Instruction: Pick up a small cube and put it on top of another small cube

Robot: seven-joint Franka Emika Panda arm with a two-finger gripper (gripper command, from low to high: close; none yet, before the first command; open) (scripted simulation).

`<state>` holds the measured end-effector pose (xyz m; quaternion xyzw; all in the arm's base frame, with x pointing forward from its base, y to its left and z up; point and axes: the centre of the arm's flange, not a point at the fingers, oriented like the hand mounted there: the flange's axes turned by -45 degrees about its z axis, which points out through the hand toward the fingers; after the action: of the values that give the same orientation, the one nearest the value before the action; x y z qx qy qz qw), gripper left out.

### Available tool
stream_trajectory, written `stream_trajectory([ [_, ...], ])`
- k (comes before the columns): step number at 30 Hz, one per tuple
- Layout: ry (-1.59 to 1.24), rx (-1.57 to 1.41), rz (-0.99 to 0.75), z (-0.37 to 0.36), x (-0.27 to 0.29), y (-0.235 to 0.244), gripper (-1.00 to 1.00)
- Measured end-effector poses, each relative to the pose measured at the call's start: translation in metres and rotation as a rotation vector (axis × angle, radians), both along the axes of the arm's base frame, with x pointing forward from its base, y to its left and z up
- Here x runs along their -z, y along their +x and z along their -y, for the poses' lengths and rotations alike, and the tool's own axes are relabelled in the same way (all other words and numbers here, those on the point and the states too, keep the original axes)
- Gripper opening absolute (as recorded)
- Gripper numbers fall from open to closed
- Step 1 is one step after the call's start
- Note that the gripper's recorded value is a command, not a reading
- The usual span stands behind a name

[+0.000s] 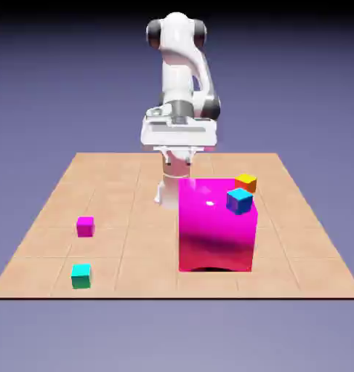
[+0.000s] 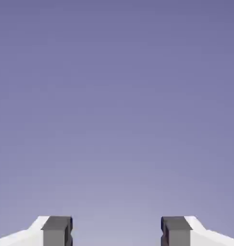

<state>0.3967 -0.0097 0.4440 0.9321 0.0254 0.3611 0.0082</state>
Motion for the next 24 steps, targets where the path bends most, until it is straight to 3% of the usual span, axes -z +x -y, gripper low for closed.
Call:
stream_trajectory([
  [11,-0.032,0.005,-0.535,0.139,0.146,0.012,0.0],
  [18,-0.037,0.001,-0.87,0.232,0.224,-0.035,0.0],
  [24,-0.03,0.005,-1.146,0.308,0.258,-0.1,0.0],
])
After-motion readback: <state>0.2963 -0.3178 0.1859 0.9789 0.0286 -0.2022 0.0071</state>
